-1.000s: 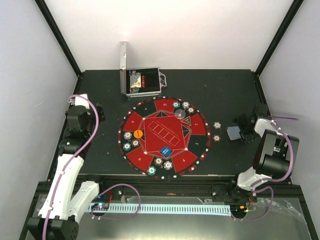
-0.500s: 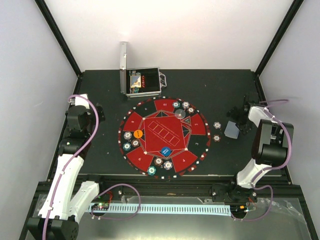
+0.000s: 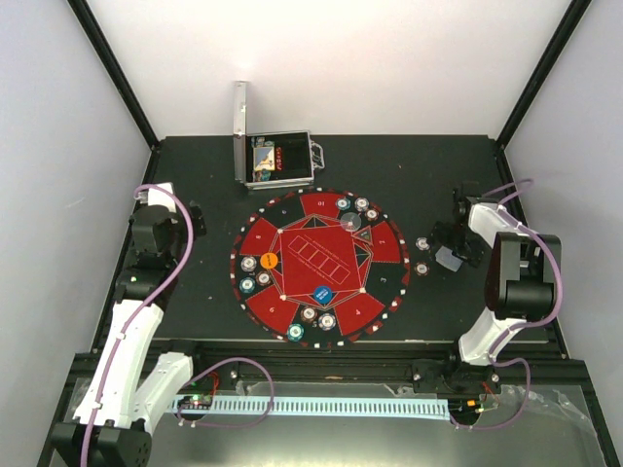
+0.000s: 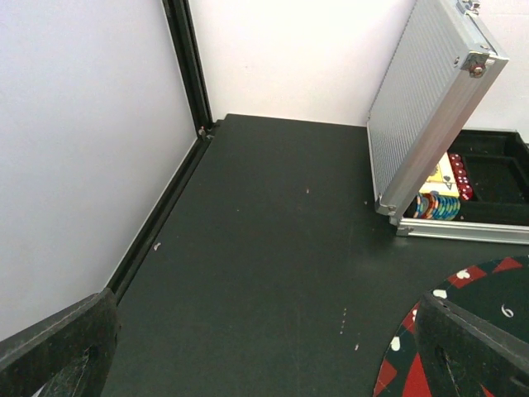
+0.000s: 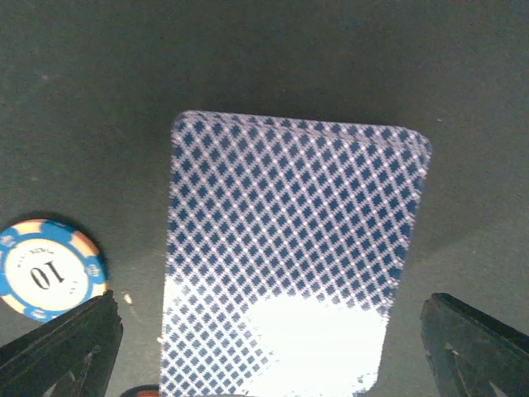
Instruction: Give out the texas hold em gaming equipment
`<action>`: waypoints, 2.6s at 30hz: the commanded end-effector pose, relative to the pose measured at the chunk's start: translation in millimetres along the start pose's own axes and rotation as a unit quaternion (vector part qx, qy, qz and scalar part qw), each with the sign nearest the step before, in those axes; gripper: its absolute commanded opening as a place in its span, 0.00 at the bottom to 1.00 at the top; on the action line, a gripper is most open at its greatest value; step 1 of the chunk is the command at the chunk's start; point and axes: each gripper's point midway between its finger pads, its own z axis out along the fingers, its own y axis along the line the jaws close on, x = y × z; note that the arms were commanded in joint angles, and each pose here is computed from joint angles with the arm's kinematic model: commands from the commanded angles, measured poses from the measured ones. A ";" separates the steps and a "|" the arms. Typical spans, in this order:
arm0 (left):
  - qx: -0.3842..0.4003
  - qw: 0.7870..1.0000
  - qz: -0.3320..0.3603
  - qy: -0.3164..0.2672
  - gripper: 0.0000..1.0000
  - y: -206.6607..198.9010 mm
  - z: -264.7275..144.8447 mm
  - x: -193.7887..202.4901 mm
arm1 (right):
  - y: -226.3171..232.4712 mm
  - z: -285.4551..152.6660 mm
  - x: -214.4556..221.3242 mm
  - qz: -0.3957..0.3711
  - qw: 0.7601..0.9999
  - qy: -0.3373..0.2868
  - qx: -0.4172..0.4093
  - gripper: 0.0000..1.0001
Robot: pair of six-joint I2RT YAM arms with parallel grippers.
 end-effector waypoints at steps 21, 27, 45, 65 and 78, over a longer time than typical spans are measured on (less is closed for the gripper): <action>0.015 1.000 0.000 -0.027 0.99 -6.8 -7.1 -13.1 | -16.7 24.8 22.2 0.013 0.999 0.037 0.004 0.91; 0.014 1.000 0.001 -0.026 0.99 -6.5 -7.2 -12.8 | -19.4 30.3 18.6 0.011 0.999 0.037 -0.003 0.79; 0.011 1.000 0.001 -0.024 0.99 -5.8 -6.4 -11.4 | -10.4 32.4 7.1 -0.046 0.998 0.026 -0.024 0.60; 0.201 0.979 -0.020 0.037 0.99 -86.9 -14.0 0.1 | 23.9 -15.1 35.6 -0.146 0.989 0.005 -0.031 0.59; 0.406 0.881 -0.132 0.206 0.97 -189.5 -70.6 48.9 | 82.6 -56.5 70.0 -0.266 0.961 -0.020 -0.078 0.59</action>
